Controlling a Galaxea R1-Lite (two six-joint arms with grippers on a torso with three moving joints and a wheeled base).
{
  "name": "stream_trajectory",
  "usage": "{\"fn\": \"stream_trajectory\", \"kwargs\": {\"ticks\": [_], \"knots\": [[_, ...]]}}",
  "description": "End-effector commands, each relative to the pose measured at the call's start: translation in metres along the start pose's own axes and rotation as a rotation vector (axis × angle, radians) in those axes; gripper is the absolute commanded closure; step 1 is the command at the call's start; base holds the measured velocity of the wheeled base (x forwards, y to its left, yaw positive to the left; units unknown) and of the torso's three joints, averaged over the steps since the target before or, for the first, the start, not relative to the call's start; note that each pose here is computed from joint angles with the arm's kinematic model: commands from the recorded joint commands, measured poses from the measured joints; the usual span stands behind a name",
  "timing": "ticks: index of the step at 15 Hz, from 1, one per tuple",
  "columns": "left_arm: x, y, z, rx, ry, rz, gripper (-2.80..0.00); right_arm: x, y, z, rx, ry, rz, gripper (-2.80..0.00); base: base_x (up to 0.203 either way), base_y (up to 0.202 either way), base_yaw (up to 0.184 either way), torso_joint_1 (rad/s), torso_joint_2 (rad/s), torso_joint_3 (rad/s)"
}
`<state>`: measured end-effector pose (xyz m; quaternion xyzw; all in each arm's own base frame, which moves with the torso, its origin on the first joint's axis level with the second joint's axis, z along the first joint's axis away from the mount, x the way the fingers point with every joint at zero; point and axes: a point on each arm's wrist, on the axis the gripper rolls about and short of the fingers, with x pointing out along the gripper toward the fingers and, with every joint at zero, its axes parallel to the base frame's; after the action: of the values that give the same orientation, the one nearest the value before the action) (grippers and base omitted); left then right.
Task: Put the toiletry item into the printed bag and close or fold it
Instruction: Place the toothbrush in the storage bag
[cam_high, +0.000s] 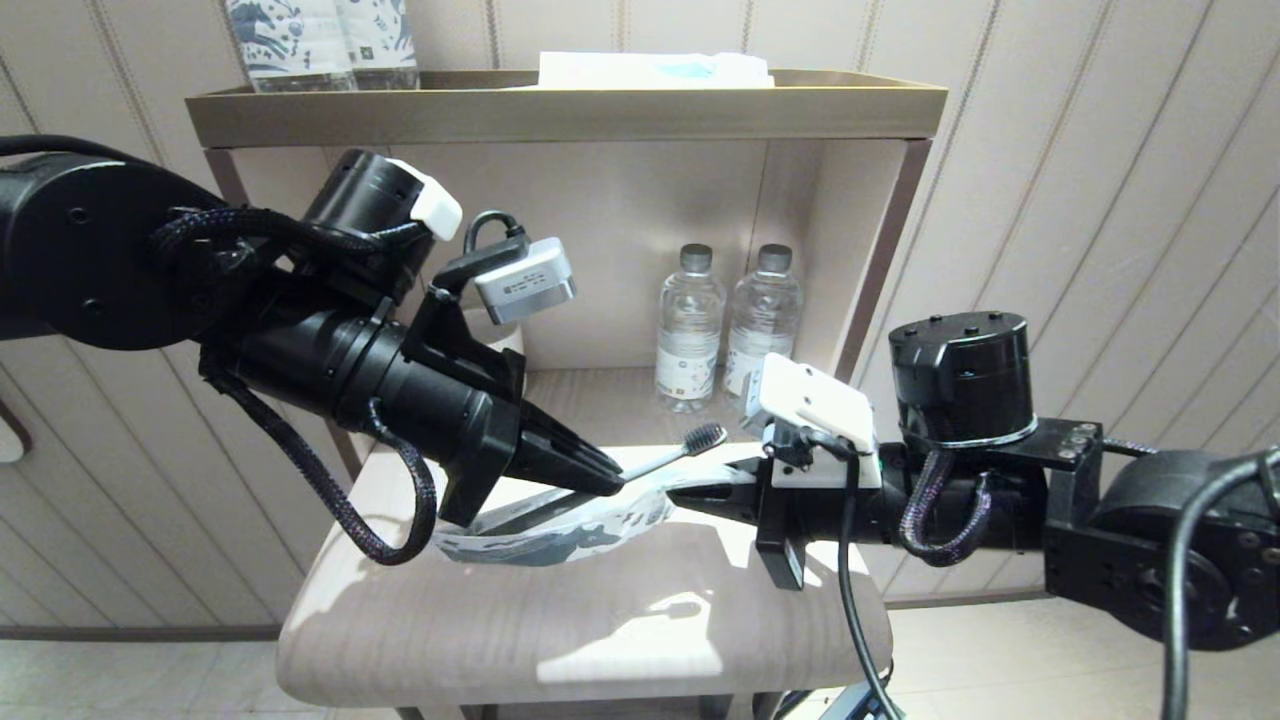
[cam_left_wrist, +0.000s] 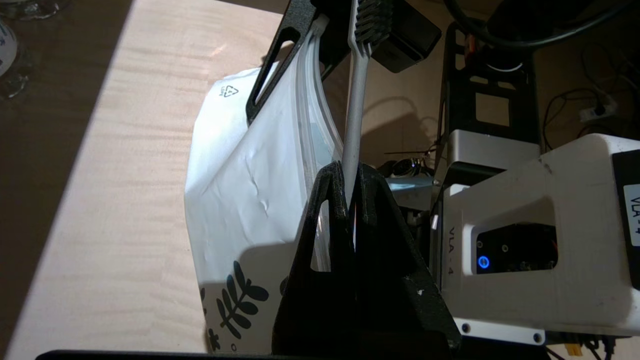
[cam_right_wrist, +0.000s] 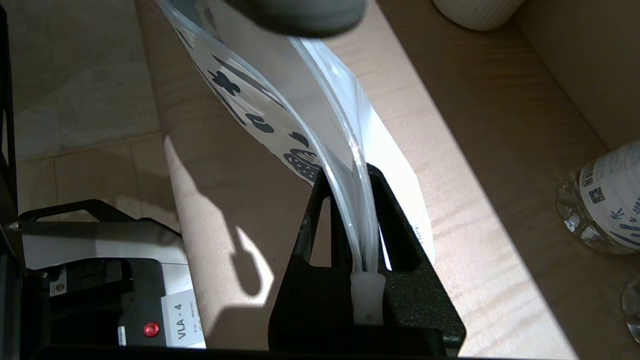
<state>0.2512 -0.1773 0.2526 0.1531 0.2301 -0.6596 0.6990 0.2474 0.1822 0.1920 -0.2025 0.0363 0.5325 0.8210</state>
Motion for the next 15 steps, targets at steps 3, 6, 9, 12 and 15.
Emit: {"fn": "stream_trajectory", "kwargs": {"ticks": [3,6,9,12,15], "knots": [[0.0041,0.0044,-0.0043,-0.014,0.011,-0.008,0.0,0.0022,0.0004,-0.0017,0.0,0.003,0.007,0.0,0.0,0.0,0.0,0.0,0.0,0.0],[0.004,0.0066,-0.0072,-0.023,0.02,0.002,0.0,0.0035,0.0005,-0.0013,-0.001,0.002,0.009,0.0,0.0,0.0,0.0,0.0,0.0,0.0],[0.0055,0.0083,-0.009,-0.027,0.029,0.011,0.0,0.0054,0.0003,-0.0028,0.001,0.007,0.012,0.0,0.0,0.0,0.0,0.0,0.0,0.0],[0.0064,0.009,-0.0095,-0.028,0.03,0.01,-2.8,0.0054,0.0007,-0.0036,0.003,0.009,0.013,0.0,0.0,0.0,0.0,0.0,0.0,0.0],[0.0068,0.0093,-0.0094,-0.03,0.03,0.01,-2.8,0.0054,0.0011,-0.0045,0.004,0.012,0.015,0.0,0.0,0.0,0.0,0.0,0.0,0.0]]}}
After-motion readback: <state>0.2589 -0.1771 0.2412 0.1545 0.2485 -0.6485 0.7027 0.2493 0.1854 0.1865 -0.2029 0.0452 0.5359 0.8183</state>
